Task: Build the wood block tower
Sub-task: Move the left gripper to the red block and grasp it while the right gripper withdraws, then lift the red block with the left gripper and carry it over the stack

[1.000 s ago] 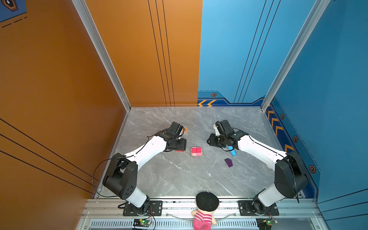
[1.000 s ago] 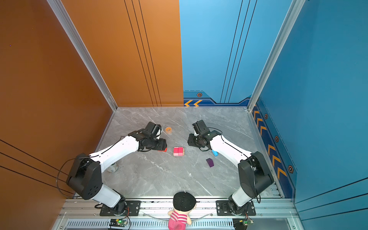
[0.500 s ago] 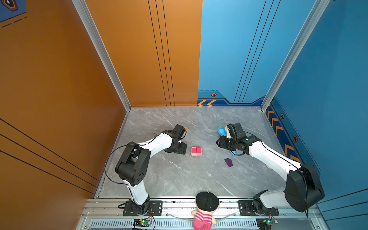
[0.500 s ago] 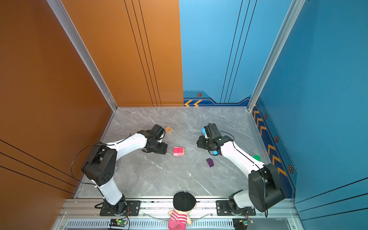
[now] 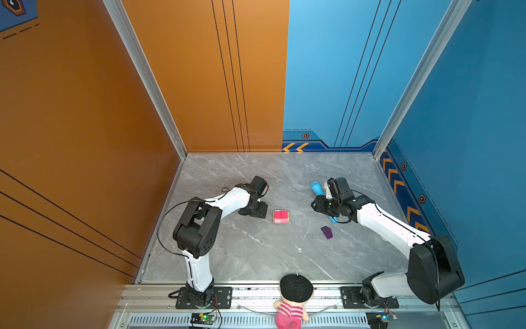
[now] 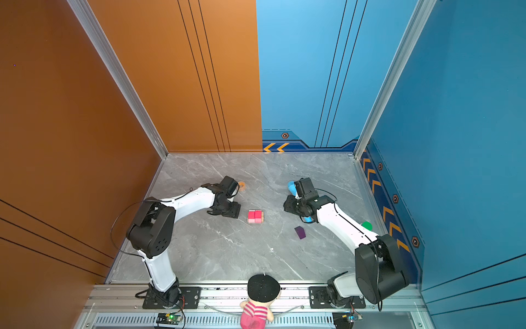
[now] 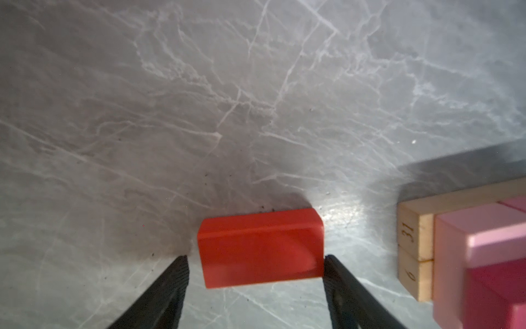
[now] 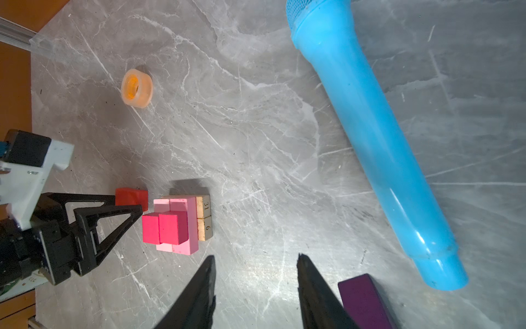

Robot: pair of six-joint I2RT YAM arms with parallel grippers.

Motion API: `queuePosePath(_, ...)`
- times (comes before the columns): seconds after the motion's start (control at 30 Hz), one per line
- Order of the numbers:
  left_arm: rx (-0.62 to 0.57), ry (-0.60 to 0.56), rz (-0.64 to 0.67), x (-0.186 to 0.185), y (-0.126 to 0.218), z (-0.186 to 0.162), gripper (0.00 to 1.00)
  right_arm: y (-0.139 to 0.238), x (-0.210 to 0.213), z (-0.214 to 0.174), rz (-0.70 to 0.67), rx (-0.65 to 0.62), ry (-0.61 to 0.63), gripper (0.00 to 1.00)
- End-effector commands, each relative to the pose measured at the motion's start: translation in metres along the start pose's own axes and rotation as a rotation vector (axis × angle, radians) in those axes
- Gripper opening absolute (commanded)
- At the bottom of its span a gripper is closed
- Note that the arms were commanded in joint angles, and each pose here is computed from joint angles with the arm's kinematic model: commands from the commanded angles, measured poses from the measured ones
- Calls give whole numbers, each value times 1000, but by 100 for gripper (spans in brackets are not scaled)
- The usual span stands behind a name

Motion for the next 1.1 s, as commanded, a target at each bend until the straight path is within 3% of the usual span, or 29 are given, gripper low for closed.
queuePosePath(0.0,-6,-8,29,3,2,7,73,4,-1,2,10,-20,-9,48)
queuePosePath(0.57,16,-19,69,-4,-5,6,66,5,-5,1,-6,-24,-12,48)
queuePosePath(1.07,-15,38,63,-5,19,9,61,4,-6,1,-6,-22,-14,47)
Point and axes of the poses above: each gripper's point midway between its finger pads, its own y axis back along the fingers, its own x axis along the line the jaws close on, z = x × y, the point moved 4 cm from there along y, back along the fingers, and after that the axes turned 1 degree about y, right-handed, at the moved point
